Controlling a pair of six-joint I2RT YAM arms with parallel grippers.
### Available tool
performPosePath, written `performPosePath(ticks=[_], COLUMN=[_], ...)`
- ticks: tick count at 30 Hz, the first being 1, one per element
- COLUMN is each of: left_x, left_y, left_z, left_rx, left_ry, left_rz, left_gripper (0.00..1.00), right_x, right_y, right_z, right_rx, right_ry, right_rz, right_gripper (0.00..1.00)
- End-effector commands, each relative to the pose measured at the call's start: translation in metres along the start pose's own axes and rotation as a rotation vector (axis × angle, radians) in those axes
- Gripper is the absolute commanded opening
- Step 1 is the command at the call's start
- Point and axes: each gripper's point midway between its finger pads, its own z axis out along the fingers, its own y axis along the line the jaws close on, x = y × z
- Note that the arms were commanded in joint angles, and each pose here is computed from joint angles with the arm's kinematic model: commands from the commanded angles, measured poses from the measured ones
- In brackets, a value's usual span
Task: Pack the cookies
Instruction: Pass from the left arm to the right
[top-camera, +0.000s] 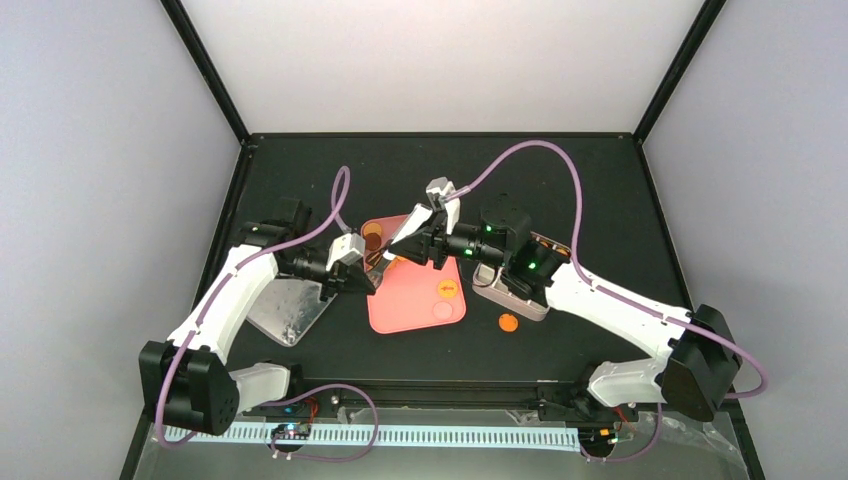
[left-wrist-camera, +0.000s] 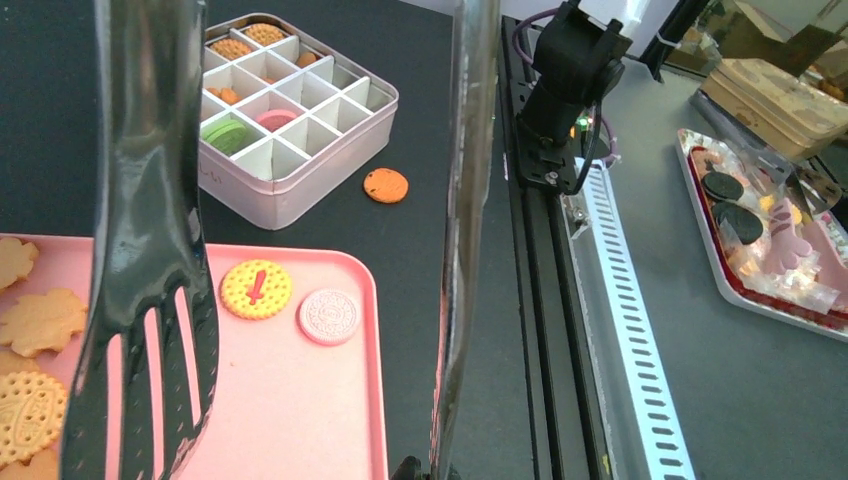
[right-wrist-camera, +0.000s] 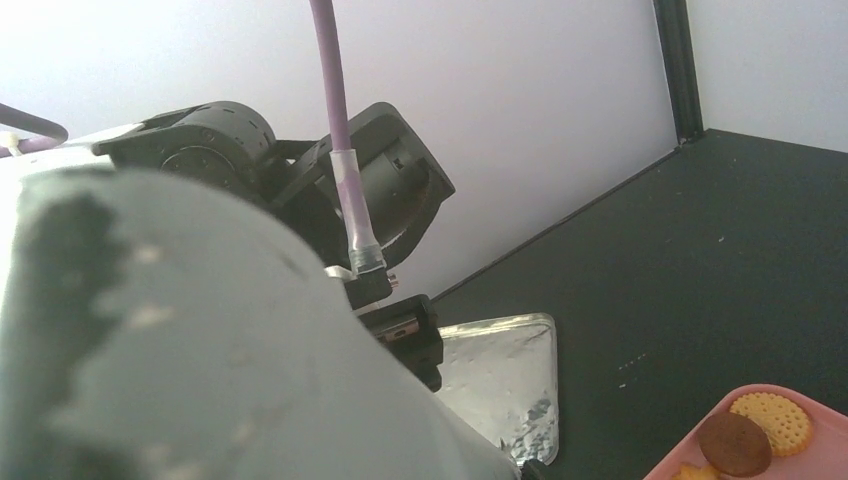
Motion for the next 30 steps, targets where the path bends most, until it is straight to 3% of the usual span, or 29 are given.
performPosePath(ticks=[1,16,25,26,30], left_x=[-0.017,-0.014,-0.012,-0.012,-0.005], left_y=[-0.004,-0.005,-0.001,0.003,0.037], left_z=[-0.006,-0.006,-0.007,-0.007,-0.013], left_rx=[0.004,0.016,-0.004,-0.022,-0.19], left_ry=[-0.035,-0.01,0.015,0.024,0.105], left_rz=[0.079,0.078,0.075,0.065,0.019], left_gripper=[0.01,0.02,0.03,0.1,0.52], right_x=[-0.017,-0.004,-0.001,-0.001,0.002], right_y=[0.02,0.036,0.025,0.019,-0.019], right_z=[0.003,0.015,0.014,0.014,0.009], right_rx=[-0.082,-0.193,-0.13,-0.094,0.109], right_ry=[-0.002,0.157,0.167,0.162,0.122], right_rz=[-0.038,-0.122,-0.143,-0.151,-0.187], right_gripper=[0.49,0.57,0.39,0.38,0.33])
